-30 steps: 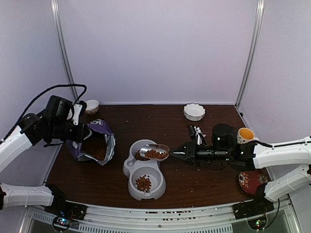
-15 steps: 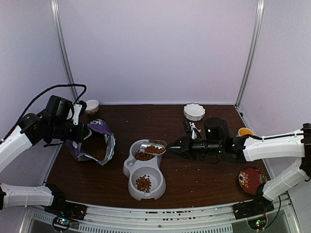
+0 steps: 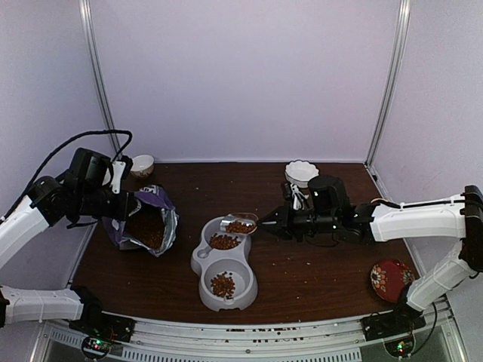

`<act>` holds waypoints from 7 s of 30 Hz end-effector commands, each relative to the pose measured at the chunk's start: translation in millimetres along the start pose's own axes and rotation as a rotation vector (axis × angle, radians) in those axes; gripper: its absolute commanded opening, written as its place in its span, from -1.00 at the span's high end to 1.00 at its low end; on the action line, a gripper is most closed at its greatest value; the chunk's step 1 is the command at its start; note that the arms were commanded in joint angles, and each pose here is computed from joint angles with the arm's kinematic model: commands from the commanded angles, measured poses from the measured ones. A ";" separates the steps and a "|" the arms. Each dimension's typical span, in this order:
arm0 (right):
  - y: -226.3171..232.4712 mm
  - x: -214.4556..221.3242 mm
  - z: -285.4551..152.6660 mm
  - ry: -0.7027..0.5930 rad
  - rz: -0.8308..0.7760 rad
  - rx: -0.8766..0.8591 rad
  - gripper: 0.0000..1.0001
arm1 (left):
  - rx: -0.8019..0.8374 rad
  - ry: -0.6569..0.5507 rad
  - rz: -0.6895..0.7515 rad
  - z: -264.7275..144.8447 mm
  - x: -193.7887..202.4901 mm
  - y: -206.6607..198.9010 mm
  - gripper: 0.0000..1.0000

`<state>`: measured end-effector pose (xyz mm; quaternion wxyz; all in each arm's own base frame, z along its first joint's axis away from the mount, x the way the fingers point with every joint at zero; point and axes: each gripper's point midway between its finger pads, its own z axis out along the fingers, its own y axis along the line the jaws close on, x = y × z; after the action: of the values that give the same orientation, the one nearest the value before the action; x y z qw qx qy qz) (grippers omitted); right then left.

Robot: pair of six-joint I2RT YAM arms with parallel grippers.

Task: Serve the pet food
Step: Place the pet food in the pet food bowl, then insert the spatula into the pet food bag, then collect the pet food from the pet food bag.

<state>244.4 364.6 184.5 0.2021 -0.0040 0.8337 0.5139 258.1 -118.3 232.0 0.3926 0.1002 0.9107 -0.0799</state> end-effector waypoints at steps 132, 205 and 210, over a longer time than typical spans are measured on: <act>154.1 43.5 134.8 0.012 -0.690 0.164 1.00 | 0.215 -0.010 -0.208 12.6 -44.0 -50.8 1.00; 9.3 70.3 241.8 0.127 -0.536 0.421 1.00 | 0.347 0.065 -0.216 9.2 -29.8 -98.4 1.00; 30.4 76.1 240.8 0.140 -0.472 0.322 1.00 | 0.337 0.065 -0.216 10.5 -27.4 -96.1 1.00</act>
<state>271.6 600.8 132.0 0.3401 -0.1957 0.8730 0.2895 251.6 -194.8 212.4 0.2769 0.0508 0.9366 -0.2084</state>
